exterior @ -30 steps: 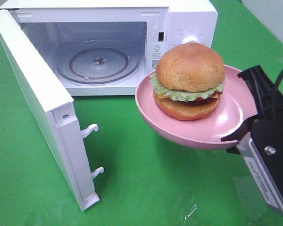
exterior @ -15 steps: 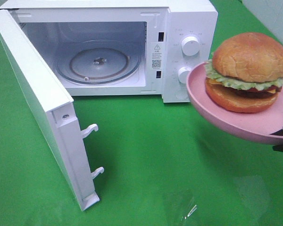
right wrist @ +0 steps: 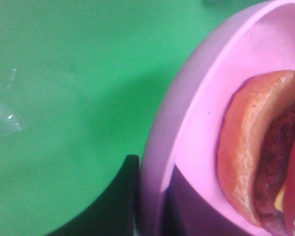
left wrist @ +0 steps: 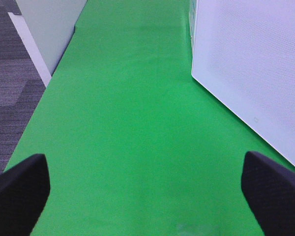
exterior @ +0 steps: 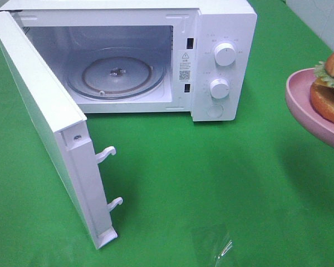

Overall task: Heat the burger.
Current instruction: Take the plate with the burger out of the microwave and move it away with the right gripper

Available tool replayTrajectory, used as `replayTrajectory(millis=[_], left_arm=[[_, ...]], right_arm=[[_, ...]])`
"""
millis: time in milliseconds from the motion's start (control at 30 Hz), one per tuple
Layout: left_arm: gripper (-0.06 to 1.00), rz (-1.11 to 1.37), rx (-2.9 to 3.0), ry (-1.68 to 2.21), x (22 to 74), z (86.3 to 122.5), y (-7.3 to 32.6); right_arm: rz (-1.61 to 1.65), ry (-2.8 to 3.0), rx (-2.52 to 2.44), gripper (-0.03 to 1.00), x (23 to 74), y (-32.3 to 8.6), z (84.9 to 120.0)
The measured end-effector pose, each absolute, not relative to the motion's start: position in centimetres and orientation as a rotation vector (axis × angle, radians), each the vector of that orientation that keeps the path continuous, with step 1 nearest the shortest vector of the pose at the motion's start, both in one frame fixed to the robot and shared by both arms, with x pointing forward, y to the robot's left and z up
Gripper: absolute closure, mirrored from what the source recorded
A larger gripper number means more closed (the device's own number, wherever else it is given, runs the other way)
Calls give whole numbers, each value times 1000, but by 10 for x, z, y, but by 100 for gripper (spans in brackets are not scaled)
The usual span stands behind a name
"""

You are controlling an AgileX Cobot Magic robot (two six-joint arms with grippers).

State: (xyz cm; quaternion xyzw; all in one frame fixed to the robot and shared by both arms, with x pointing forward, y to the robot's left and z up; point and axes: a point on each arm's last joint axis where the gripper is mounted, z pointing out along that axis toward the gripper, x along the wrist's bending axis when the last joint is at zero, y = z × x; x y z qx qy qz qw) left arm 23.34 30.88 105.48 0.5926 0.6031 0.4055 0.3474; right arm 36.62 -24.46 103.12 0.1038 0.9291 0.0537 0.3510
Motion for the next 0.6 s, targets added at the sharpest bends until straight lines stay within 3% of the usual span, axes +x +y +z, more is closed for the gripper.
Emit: replayTrajectory(millis=[600], left_arm=[[-3, 1052, 1537, 1564, 233, 1055, 309]], right_arm=[[-23, 2426, 503, 86, 375, -249, 1019]])
